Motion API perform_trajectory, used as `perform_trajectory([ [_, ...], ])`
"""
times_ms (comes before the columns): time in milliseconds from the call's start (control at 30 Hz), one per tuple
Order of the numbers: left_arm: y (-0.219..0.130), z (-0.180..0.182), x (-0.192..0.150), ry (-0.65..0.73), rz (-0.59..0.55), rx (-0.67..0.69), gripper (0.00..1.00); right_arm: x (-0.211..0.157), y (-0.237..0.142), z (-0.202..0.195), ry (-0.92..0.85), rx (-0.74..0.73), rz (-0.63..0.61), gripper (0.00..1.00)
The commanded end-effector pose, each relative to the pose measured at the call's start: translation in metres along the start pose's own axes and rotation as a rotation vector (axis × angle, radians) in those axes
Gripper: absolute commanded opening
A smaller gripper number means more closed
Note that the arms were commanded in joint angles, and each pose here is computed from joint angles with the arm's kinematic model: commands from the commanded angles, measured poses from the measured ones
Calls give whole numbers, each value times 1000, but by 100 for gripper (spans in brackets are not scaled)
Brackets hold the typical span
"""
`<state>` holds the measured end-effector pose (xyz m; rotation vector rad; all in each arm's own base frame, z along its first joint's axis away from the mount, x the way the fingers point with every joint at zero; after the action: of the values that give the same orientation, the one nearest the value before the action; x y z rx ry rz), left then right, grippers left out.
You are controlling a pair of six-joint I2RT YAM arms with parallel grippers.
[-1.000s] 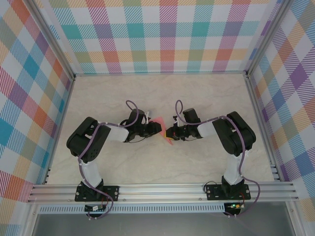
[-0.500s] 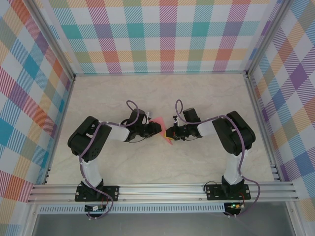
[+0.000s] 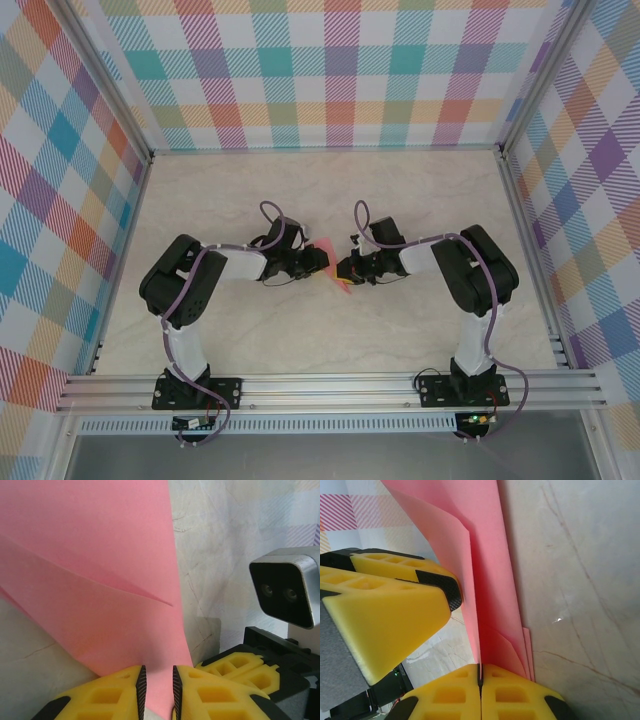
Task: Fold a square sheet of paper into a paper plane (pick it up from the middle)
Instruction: Fold the wing for the fifth time at the center of the table.
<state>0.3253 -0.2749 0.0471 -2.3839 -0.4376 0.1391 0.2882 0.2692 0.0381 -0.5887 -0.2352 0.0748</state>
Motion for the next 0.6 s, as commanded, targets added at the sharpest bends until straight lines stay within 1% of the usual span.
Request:
perform_trajectory([
  [0,10,36,-7,-65,12,155,24,1,-7,5,-12,-20,9,8],
  [333,14,39,-7,-77,23,172,24,-12,-18,10,3,-35,19,13],
  [567,13,35,-6,-74,25,164,24,-23,-16,0,43,-57,56,12],
])
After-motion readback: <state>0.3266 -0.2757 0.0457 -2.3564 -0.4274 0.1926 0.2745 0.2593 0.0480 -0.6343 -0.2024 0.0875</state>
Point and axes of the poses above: each hand's point on the last joint's axis, 136 mm out from that joint toward the fingers, its own y axis out along the fingers, its own z axis along the line the jaws close on, x = y × z, the point moved 3 cm from there along -y, back along the fingers, and after that the axes turned 12 degrees about -y, right-handed, at the moved point
